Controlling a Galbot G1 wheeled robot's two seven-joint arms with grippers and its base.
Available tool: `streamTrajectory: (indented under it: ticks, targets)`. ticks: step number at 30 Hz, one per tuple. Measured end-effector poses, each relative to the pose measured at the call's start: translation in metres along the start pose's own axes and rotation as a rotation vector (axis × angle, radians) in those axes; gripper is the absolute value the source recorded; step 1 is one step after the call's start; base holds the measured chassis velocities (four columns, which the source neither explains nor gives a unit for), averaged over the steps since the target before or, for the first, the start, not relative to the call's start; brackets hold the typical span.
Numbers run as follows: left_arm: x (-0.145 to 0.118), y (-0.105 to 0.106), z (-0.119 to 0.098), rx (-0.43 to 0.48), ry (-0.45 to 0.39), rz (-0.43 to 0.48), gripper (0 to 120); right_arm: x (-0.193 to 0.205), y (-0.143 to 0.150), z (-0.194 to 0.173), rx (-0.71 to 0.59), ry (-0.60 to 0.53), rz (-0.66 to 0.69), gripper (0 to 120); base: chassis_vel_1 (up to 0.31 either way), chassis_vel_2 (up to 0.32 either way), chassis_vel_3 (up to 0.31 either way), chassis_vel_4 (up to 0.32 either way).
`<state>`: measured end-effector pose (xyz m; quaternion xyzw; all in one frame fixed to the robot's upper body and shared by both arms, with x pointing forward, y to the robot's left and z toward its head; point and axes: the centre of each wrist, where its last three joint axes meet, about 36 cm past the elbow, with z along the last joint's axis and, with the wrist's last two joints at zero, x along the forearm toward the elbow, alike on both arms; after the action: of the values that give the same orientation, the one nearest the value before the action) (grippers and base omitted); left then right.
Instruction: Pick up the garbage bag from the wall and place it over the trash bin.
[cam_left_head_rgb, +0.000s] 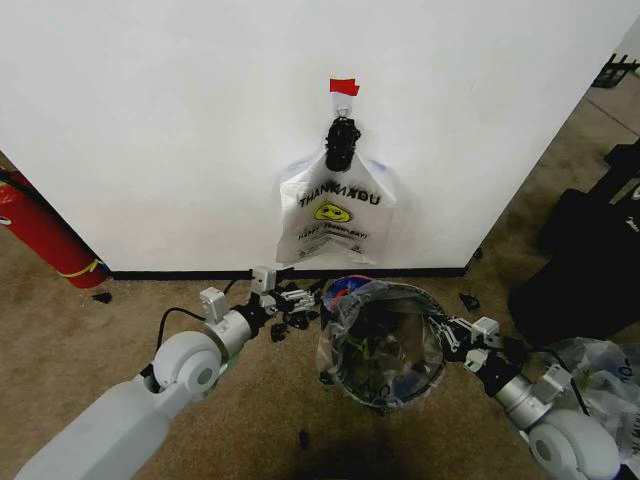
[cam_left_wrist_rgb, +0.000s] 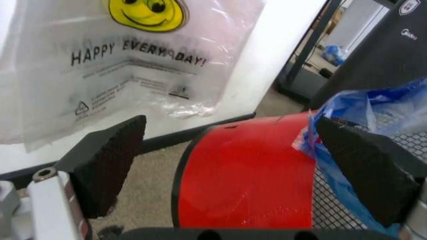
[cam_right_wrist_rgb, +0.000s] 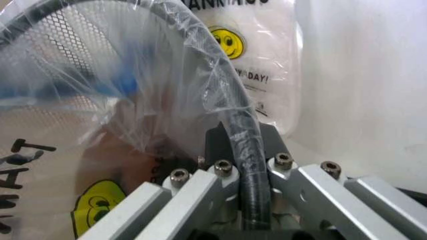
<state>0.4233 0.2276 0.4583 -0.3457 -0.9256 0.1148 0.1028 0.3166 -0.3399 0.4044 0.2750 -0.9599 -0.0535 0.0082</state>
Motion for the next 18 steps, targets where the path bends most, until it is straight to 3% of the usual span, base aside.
streamTrajectory:
  ticks: [9,18]
  targets:
    - [-0.0036,-0.0096,-0.0032,0.115,-0.004,0.036,100,0.0017,0.0027,0.0020,-0.002,0.005,0.012,0,0.000,0.000,0.000,0.000]
    - [-0.0001,-0.0107,-0.0002,0.110,0.023,0.061,100,0.0043,0.0050,0.0019,-0.004,0.016,0.010,0,0.000,0.000,0.000,0.000]
